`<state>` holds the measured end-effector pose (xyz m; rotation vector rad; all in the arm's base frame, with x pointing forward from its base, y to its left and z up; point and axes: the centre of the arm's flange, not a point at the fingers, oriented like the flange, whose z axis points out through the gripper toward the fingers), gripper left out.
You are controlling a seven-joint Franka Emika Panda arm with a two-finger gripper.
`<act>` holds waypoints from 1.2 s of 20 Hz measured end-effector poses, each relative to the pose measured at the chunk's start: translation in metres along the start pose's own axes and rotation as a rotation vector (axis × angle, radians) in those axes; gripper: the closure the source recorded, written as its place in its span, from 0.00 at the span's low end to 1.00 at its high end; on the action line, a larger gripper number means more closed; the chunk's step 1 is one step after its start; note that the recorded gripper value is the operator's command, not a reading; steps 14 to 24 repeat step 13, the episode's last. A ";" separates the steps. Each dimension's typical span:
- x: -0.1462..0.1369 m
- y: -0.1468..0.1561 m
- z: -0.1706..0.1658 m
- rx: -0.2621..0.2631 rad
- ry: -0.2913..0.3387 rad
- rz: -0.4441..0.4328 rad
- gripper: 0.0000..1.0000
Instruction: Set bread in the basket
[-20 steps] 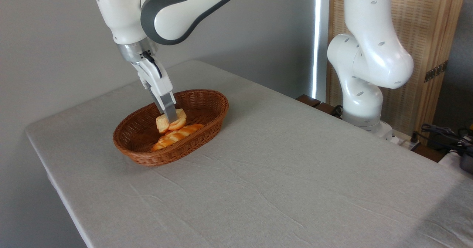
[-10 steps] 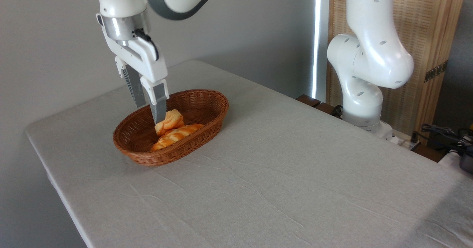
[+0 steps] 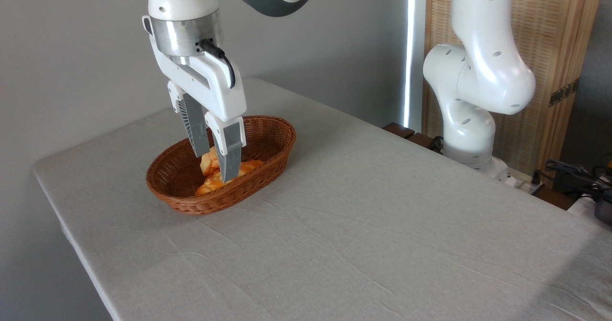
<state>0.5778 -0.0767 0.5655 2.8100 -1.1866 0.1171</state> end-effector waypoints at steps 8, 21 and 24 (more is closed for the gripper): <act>0.001 0.000 0.006 0.085 -0.086 0.045 0.00; 0.006 0.003 0.004 0.086 -0.057 0.045 0.00; 0.006 0.003 0.004 0.086 -0.057 0.045 0.00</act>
